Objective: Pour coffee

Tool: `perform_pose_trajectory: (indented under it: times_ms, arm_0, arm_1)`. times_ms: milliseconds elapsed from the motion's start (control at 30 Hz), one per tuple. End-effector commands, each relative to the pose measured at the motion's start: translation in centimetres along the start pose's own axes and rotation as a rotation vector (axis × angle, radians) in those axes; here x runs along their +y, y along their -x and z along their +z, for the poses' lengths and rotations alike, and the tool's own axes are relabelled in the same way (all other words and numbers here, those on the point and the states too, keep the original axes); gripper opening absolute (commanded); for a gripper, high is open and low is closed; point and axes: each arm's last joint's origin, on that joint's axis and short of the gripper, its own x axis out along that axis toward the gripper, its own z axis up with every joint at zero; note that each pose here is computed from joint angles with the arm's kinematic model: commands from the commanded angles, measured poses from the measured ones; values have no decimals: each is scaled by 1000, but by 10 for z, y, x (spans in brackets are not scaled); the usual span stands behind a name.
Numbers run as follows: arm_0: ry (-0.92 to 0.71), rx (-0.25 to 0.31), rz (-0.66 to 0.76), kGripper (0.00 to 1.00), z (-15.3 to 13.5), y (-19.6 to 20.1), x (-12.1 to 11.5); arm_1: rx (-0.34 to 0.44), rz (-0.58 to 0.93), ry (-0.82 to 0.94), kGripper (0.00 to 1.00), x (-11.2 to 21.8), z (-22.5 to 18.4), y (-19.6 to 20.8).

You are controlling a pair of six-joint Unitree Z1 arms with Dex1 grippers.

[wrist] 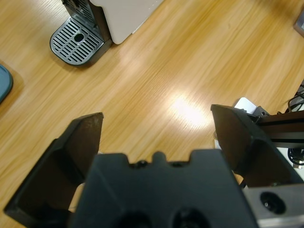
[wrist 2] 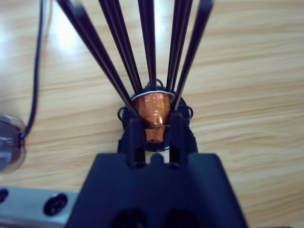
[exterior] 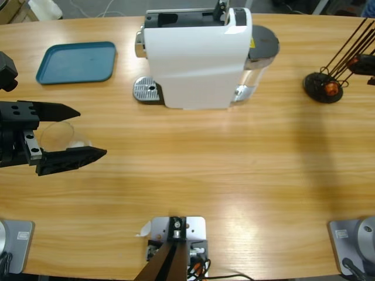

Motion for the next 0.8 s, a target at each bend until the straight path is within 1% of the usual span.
perform_pose_trajectory:
  times_ms: [33, 300, 500, 633, 700, 800]
  arm_0:
    - [8, 1, 11, 977, -6, -3, 1]
    - [9, 6, 9, 979, -8, -4, 1]
    - [8, 12, 6, 977, -9, -5, 1]
    - [7, 13, 0, 977, -8, -7, 0]
    - [7, 14, 0, 978, -9, -8, 0]
    - [7, 10, -2, 978, -8, -8, 0]
  arm_1:
    - [-62, 27, 16, 0, 5, 20, 22]
    - [-113, 2, 17, 0, 8, 51, 44]
    - [-127, -13, 14, 0, 5, 56, 59]
    - [-152, -16, 14, 0, 3, 58, 76]
    - [-170, -9, 16, 0, 2, 59, 86]
    - [-236, 50, 47, 0, 6, 57, 116]
